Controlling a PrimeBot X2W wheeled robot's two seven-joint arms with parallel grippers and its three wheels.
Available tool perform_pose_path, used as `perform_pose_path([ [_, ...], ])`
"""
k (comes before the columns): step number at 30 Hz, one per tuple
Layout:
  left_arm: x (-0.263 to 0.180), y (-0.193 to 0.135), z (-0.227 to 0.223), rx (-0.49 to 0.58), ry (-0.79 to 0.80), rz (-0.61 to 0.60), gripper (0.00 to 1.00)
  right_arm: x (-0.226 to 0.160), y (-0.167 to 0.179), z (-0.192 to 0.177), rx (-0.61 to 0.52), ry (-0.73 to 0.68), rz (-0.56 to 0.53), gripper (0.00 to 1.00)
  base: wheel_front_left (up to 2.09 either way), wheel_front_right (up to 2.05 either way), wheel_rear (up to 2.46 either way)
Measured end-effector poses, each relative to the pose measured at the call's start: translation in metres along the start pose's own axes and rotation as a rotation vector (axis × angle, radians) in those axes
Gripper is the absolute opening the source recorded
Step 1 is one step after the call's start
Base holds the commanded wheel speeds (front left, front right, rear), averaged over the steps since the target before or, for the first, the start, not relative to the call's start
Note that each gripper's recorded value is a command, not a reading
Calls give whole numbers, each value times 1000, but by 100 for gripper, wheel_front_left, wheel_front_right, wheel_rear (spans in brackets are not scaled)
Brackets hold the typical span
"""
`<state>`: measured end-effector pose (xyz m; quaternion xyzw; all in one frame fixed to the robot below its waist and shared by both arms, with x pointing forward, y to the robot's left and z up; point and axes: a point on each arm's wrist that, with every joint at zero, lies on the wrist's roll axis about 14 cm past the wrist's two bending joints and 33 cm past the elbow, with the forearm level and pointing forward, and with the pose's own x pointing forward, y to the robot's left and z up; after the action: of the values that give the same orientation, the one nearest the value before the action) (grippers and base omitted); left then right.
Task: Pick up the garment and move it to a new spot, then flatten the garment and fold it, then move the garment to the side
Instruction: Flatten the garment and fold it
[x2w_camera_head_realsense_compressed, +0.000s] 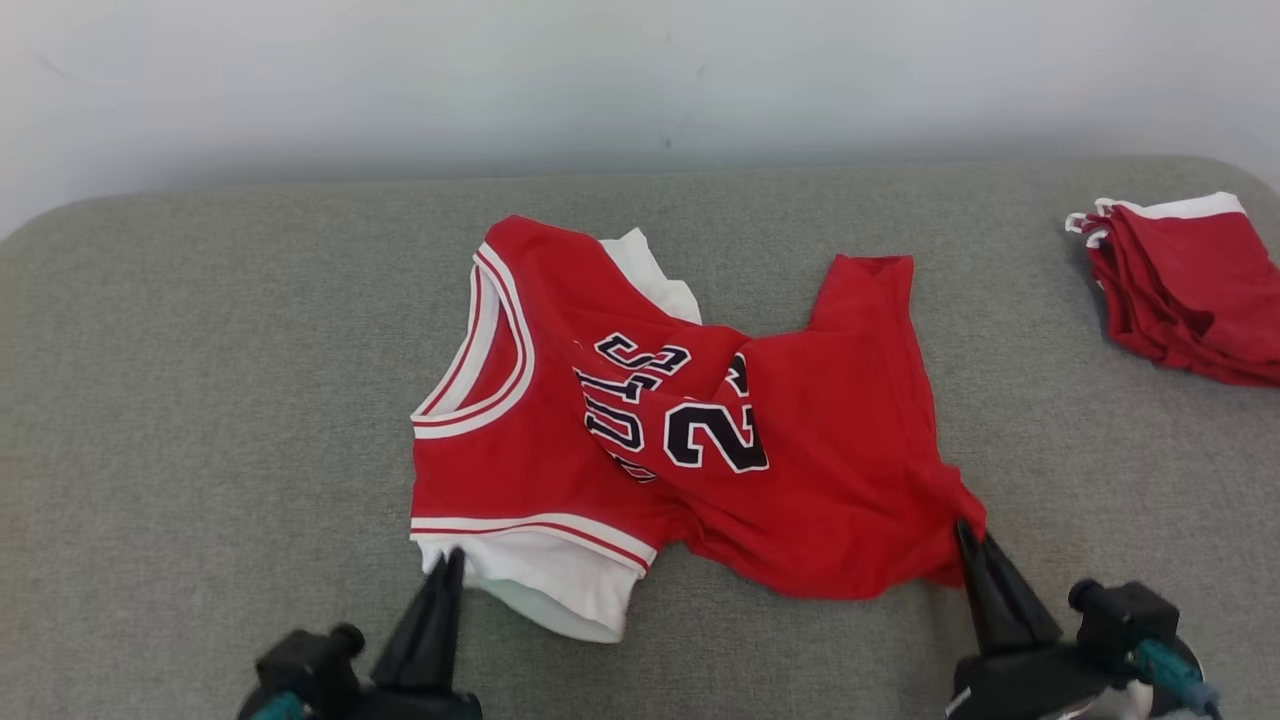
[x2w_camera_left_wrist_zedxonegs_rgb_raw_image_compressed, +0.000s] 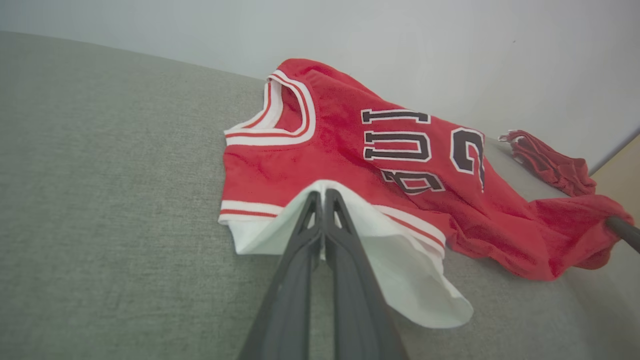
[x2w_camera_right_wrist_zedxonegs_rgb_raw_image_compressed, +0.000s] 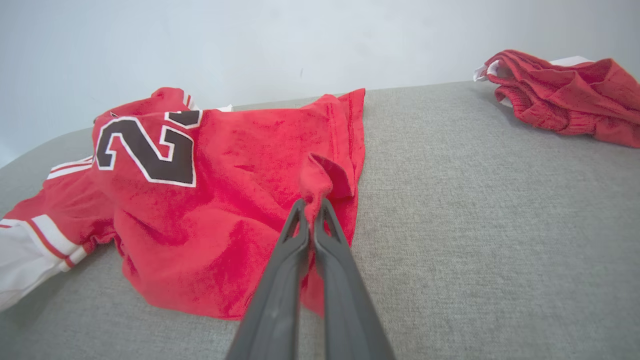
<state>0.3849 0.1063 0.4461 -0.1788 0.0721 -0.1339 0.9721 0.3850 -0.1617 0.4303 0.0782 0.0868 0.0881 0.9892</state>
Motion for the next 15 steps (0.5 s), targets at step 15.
perform_pose_path([
  [15,130,-34,207,290,-347,-256,0,111,5,183,-49,-406,117,0,0,0,0],
])
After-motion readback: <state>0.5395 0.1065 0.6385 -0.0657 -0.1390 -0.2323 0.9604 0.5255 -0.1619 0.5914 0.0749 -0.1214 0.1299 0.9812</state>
